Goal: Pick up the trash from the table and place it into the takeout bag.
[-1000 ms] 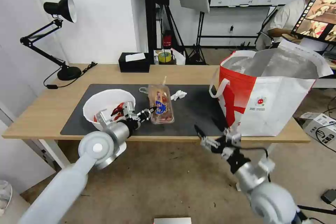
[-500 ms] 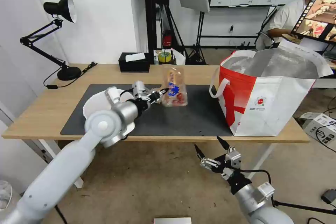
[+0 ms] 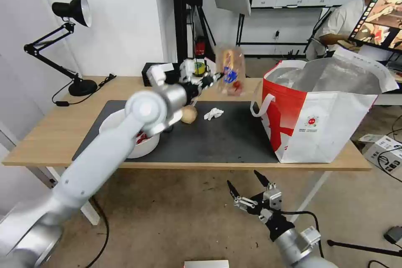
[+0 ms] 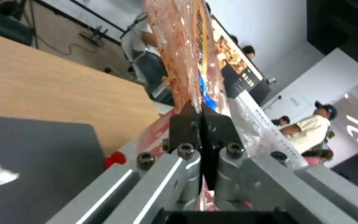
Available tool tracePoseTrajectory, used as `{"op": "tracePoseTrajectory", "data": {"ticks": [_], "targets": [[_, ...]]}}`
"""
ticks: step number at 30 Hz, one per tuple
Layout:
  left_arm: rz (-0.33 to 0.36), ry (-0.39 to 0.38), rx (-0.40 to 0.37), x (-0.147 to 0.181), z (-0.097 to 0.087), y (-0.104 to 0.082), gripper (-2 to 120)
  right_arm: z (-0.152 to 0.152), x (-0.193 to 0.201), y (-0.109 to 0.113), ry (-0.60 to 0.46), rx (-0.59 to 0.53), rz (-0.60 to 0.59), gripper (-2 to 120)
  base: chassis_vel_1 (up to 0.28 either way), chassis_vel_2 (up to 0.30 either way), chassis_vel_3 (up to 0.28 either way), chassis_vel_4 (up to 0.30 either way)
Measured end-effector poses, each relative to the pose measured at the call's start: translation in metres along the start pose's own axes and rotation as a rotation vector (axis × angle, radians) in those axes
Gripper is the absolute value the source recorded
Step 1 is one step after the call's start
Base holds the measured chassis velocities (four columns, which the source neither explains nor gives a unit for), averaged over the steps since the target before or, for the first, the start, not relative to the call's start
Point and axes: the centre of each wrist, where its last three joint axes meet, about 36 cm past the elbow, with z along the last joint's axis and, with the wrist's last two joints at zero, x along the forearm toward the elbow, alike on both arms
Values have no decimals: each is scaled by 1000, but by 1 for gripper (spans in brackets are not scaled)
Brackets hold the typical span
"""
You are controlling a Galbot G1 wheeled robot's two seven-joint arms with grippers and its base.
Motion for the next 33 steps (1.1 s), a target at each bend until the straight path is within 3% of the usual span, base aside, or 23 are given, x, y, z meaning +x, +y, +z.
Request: {"op": "tracePoseTrajectory", "data": {"ticks": [7, 10, 11, 13, 16, 23, 25, 33], "targets": [[42, 22, -16, -49, -8, -33, 0, 2, 2, 3, 5, -5, 1, 100, 0, 0, 0, 0], [76, 38, -31, -90, -9, -67, 0, 3, 3, 7, 4, -14, 11, 100, 0, 0, 0, 0], [76, 38, -31, -90, -9, -67, 0, 3, 3, 7, 4, -14, 11, 100, 0, 0, 0, 0], [86, 56, -46, -121, -1, -89, 0, 6, 4, 12, 5, -21, 8, 100, 0, 0, 0, 0], [77, 72, -65, -144, 12, -97, 0, 9, 5, 16, 8, -25, 3, 100, 0, 0, 0, 0], [47, 69, -152, -167, 48, -94, 0, 13, 7, 21, 14, -31, -5, 100, 0, 0, 0, 0], [42, 58, -218, -169, 64, -86, 0, 14, 8, 20, 16, -29, -6, 100, 0, 0, 0, 0], [69, 79, -320, -163, 82, -72, 0, 16, 8, 19, 22, -32, -4, 100, 0, 0, 0, 0]]}}
